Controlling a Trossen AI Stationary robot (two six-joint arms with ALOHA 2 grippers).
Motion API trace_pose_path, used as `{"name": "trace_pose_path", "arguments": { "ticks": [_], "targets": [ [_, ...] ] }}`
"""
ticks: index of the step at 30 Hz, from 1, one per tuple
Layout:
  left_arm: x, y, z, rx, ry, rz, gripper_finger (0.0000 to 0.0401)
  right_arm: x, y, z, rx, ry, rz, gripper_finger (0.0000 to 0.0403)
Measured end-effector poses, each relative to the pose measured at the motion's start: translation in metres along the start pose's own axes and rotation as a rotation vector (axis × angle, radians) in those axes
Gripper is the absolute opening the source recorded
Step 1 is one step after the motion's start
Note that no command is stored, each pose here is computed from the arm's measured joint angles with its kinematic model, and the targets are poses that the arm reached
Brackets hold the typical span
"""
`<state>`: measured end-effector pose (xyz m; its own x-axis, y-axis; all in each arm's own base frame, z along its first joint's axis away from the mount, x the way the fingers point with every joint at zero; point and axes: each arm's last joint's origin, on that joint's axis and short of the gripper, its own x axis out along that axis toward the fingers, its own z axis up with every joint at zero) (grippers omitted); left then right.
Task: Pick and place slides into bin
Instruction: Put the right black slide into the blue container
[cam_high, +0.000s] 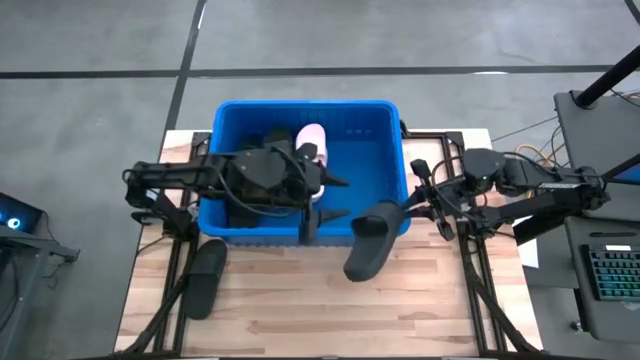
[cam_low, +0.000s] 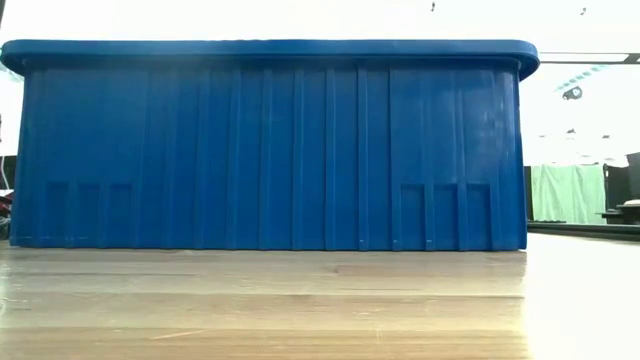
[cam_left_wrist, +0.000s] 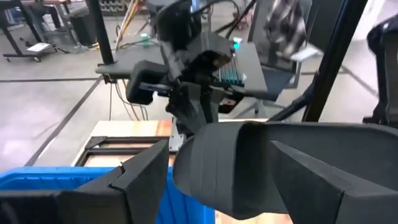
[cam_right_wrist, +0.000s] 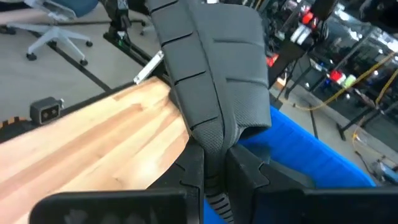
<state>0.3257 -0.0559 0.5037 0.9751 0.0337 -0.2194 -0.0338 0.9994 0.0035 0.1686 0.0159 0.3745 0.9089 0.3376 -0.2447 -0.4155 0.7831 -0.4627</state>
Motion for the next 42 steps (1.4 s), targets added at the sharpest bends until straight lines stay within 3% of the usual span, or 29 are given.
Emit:
{"name": "trace_pose_path", "arguments": {
  "ticks": [11,23,28,32,37,42],
  "targets": [
    [0.039,-0.007,-0.027,0.083,0.145,0.000,0.0258,0.007,0.000,-0.005,0.013,0.053,0.003,0.0029],
    [0.062,-0.005,-0.040,0.102,0.192,0.022,0.0258,0.010,0.000,-0.007,0.016,0.062,0.010,0.0029],
    [0.073,-0.005,-0.048,0.194,0.218,0.034,0.0258,0.010,0.000,-0.007,0.016,0.062,0.012,0.0029],
    [0.077,0.000,-0.049,0.202,0.222,0.080,0.0257,0.010,0.000,-0.007,0.017,0.062,0.012,0.0029],
    [0.076,0.005,-0.048,0.196,0.216,0.096,0.0226,0.010,0.000,-0.007,0.019,0.070,0.014,0.0029],
    [0.077,0.007,-0.048,0.191,0.215,0.070,0.0157,0.010,0.000,-0.008,0.019,0.071,0.014,0.0029]
  ]
}}
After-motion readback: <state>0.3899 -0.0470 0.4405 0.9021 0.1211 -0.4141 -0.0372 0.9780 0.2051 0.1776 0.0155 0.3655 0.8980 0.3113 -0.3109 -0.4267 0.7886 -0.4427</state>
